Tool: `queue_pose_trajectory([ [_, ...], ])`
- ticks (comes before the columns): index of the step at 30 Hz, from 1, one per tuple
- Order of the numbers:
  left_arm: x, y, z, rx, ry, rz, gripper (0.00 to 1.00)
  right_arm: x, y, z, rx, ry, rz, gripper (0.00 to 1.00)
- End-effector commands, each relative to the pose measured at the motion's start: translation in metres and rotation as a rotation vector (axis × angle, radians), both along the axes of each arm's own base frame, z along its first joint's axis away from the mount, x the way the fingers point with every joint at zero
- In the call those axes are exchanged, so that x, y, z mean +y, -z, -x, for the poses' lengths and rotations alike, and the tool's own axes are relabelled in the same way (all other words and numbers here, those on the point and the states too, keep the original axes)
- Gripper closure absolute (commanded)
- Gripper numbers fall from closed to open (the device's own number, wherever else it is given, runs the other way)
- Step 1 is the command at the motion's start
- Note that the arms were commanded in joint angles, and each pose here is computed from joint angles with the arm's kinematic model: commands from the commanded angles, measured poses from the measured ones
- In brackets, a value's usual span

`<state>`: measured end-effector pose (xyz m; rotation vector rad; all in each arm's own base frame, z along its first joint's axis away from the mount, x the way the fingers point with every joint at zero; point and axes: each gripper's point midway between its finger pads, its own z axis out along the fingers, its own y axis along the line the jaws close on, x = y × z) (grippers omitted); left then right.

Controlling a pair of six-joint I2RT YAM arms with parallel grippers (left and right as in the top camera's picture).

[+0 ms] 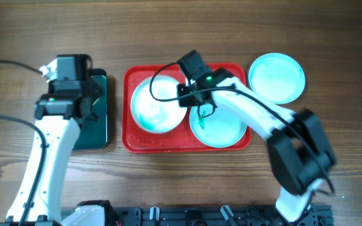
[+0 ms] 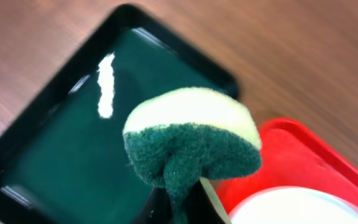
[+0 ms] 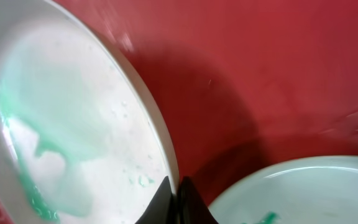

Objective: Clean dirty plates on tray and stack at the side
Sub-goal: 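Return the left gripper with the sponge to the water tray, then lift the white plate with the right gripper and stack it on the cleaned plate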

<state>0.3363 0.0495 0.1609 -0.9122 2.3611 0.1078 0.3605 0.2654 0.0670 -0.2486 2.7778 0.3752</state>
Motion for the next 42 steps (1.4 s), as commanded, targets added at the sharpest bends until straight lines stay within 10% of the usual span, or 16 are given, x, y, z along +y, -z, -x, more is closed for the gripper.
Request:
queue_pose_trajectory([
  [1,0.026,0.02,0.011,0.032,-0.133,0.115,0.96,-0.025,-0.075,-0.019,-0.285,-0.002,0.124,0.96],
  [21,0.048,0.042,0.018,0.069,-0.228,0.255,0.96,0.003,-0.272,0.033,-1.073,-0.133,1.107,0.96],
  [29,0.048,0.042,0.018,0.069,-0.227,0.256,0.96,0.001,-0.239,0.032,-1.082,0.002,0.902,0.96],
  [33,0.047,0.042,0.018,0.068,-0.225,0.261,0.96,0.009,-0.153,0.028,-0.792,-0.017,0.471,0.96],
  [42,0.047,0.043,0.018,0.072,-0.225,0.261,0.96,-0.168,-0.078,-0.022,-0.158,0.834,0.064,0.96],
])
